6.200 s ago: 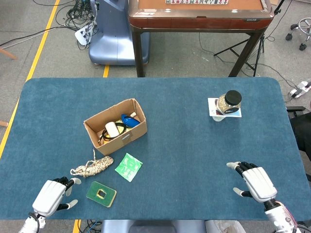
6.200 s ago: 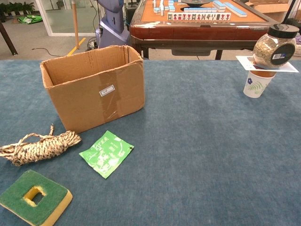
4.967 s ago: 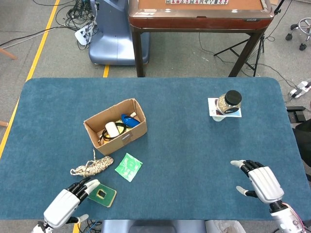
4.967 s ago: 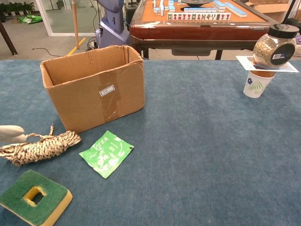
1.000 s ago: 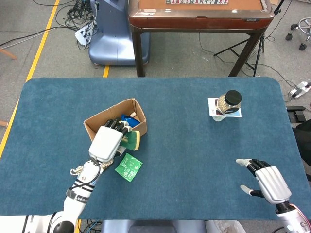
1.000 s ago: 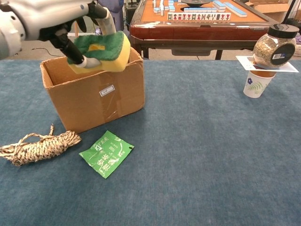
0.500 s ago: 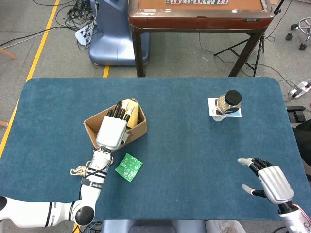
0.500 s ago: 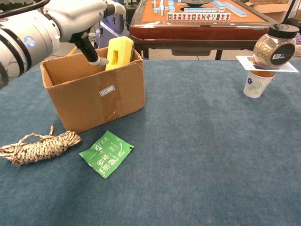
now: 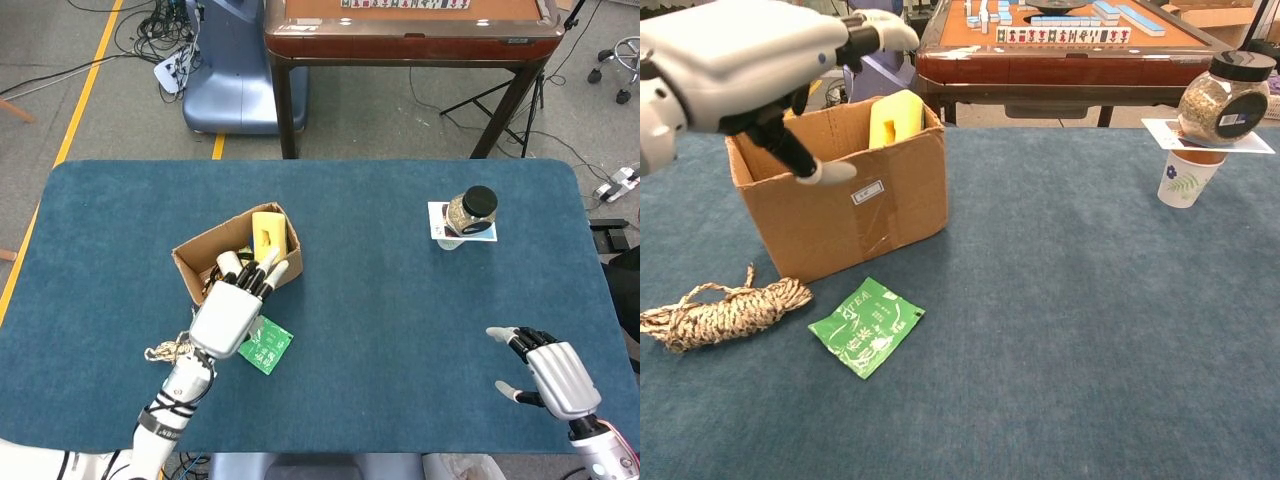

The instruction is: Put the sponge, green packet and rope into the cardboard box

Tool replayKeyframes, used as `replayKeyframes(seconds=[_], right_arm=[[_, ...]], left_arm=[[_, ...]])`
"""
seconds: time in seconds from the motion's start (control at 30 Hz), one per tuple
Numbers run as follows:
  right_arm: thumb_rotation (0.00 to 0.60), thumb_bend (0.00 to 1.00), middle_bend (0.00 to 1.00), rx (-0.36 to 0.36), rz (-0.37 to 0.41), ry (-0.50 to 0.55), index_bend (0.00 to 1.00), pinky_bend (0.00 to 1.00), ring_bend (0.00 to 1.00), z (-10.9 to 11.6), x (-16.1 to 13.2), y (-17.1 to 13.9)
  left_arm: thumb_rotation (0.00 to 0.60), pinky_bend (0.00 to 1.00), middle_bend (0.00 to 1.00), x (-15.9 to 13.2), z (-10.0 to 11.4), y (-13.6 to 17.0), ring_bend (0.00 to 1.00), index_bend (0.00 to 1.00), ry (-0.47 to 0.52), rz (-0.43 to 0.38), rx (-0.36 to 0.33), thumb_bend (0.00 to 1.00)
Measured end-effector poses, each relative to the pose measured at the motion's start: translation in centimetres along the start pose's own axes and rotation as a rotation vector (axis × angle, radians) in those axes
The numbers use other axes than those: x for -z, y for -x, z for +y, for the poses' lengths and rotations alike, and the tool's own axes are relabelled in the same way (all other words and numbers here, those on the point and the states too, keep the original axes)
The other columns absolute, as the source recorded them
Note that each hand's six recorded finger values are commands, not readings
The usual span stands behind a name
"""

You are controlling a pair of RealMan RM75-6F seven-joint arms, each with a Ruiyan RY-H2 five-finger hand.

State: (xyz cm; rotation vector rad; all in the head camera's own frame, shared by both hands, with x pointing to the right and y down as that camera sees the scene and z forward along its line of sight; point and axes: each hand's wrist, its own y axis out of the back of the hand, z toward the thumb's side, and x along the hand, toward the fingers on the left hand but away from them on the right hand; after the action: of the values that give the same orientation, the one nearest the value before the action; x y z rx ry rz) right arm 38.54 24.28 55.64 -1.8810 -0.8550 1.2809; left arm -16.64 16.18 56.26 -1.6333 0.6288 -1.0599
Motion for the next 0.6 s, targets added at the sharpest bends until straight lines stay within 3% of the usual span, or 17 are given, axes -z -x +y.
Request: replayKeyframes(seconds=[0.23,0.33,0.4,0.5,0.6], right_arm=[[0.600,0.01,0.37,0.002,-0.001,-0.002,0.29,0.45,0.33,0.0,0.0,0.0],[0.600,0.01,0.36,0.004,-0.005,0.000,0.29,0.45,0.33,0.1,0.1,0.0],[0.600,0.01,0.36,0.006,-0.007,0.001,0.29,0.45,0.33,0.1,0.1,0.0],[0.600,0.01,0.36,0.009,-0.008,0.003,0.29,0.45,0.33,0.2,0.2,0.0],[0.600,0.01,0.37,0.014,-0.006,0.005,0.29,0.45,0.33,0.4,0.2,-0.1]], left_arm=[[0.600,0.75,0.42,-0.8,-1.9,3.5,0.53,0.14,-0.083,-0.097,0.118,0.21],[0.600,0.79,0.49,-1.3,-2.9,3.9,0.58,0.10,-0.096,-0.142,0.171,0.21],[0.600,0.78,0.48,-1.6,-3.9,4.1,0.58,0.08,-0.118,-0.177,0.207,0.21],[0.600,0.72,0.34,-1.7,-5.5,4.0,0.49,0.07,-0.156,-0.200,0.243,0.21],[0.600,0.52,0.24,-2.1,-7.2,3.8,0.30,0.07,-0.159,-0.211,0.277,0.21]])
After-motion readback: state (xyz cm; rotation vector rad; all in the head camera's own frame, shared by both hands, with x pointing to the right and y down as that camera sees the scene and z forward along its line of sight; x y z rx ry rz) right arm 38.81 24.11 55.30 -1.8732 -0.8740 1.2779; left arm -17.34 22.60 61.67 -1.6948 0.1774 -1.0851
